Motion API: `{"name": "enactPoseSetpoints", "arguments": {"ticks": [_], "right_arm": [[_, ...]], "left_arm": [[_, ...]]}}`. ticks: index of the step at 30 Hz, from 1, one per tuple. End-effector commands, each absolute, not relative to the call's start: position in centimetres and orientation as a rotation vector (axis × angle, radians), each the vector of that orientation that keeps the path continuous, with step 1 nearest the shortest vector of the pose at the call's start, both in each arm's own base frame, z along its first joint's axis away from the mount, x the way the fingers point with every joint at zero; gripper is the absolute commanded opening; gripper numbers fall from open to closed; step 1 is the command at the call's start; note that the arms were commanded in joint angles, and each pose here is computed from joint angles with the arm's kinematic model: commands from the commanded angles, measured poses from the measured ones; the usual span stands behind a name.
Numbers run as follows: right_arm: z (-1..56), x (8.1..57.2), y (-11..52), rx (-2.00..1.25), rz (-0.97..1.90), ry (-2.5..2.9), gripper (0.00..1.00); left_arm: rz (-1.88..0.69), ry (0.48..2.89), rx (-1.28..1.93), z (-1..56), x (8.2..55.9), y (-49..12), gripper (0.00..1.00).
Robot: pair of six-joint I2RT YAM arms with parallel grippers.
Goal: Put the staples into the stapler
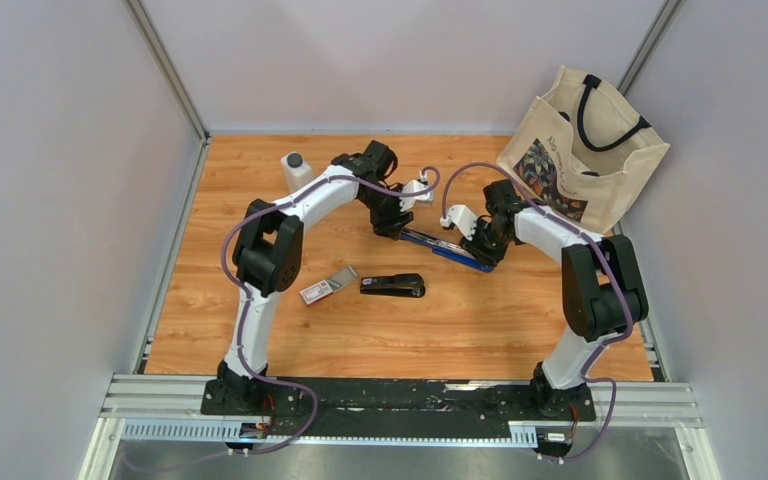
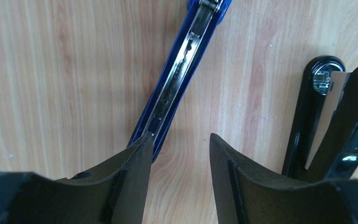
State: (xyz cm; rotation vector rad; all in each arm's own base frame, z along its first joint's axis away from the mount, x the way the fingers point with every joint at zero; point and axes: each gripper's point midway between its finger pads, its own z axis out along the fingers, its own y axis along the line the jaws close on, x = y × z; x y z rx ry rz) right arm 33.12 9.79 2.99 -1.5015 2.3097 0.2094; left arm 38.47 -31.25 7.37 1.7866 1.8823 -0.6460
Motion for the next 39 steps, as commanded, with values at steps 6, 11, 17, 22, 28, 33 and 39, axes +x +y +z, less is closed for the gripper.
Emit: {"name": "enactPoseSetpoints", "arguments": {"ticks": [6,11,17,22,28,33,39], "right_arm": [[3.0,34.6,9.7,-1.557,0.152,2.202,0.30],[3.2,34.3,9.8,-1.561,0.166,2.182,0.29],[3.5,33.9,10.0,-1.571,0.186,2.162,0.29],[3.5,33.1,9.8,-1.599,0.191,2.156,0.26],[3.2,32.4,9.4,-1.610,0.200,2.172,0.26],[2.8,32.1,9.0,-1.615,0.189,2.194,0.25],[1.9,31.6,8.4,-1.621,0.180,2.222,0.21]], "left_arm": [[-0.626,1.866,1.870,6.9,40.0,-30.8,0.57],[-0.577,1.921,1.882,6.4,40.7,-30.4,0.58],[-0.548,1.967,1.974,5.0,39.7,-30.0,0.58],[-0.512,1.991,2.052,4.0,38.4,-30.1,0.58],[-0.480,2.018,2.074,2.9,38.2,-30.1,0.53],[-0.489,2.037,2.063,2.8,37.9,-30.0,0.51],[-0.493,2.049,2.067,2.4,37.7,-30.1,0.30]]}}
